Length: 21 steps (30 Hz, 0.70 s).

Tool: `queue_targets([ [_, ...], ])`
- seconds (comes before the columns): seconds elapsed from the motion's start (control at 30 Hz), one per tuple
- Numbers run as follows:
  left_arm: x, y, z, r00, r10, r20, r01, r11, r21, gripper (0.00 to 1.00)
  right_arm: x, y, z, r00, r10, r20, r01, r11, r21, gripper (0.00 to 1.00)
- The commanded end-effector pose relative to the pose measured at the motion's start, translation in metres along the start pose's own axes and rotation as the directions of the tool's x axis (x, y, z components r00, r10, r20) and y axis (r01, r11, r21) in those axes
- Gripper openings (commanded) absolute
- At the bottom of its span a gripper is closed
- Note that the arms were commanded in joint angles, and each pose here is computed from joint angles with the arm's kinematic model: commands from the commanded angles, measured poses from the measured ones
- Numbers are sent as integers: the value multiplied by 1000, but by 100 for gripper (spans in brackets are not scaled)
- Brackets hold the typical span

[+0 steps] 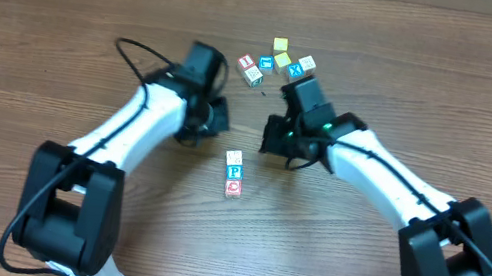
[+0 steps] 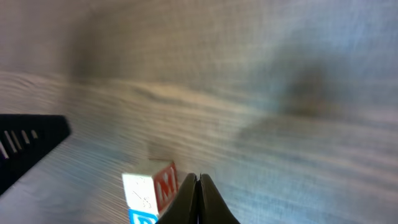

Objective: Flip 3 blocks

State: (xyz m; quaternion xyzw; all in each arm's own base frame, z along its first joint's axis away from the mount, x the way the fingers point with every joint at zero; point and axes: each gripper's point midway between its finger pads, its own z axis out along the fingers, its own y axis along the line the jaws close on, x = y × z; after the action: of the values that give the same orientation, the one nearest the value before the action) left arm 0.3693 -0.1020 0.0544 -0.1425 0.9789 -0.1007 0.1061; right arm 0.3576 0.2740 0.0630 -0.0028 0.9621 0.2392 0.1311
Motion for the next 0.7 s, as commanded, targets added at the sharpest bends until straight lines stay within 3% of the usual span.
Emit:
queue_targets([
  [0.0, -26, 14, -20, 998, -39, 47, 39, 999, -5, 4, -31, 27, -18, 998, -45, 49, 52, 987, -152, 4],
  [0.2, -30, 62, -26, 985, -171, 27, 173, 981, -83, 4, -38, 42, -11, 991, -93, 102, 110, 978, -179, 4],
  [0.37, -30, 91, -31, 969, -246, 13, 246, 963, -112, 6, -25, 56, 29, 976, -192, 98, 208, 958, -197, 4],
  [0.57, -23, 96, -31, 969, -246, -12, 242, 961, -130, 45, -20, 56, 46, 964, -248, 97, 263, 945, -196, 4],
  [0.63, -23, 95, -31, 969, -246, -12, 242, 961, -130, 72, -17, 55, 47, 965, -249, 86, 261, 945, -195, 4],
  [0.67, -24, 95, -31, 969, -246, -12, 242, 962, -129, 76, -15, 54, 48, 966, -248, 78, 259, 947, -192, 4],
])
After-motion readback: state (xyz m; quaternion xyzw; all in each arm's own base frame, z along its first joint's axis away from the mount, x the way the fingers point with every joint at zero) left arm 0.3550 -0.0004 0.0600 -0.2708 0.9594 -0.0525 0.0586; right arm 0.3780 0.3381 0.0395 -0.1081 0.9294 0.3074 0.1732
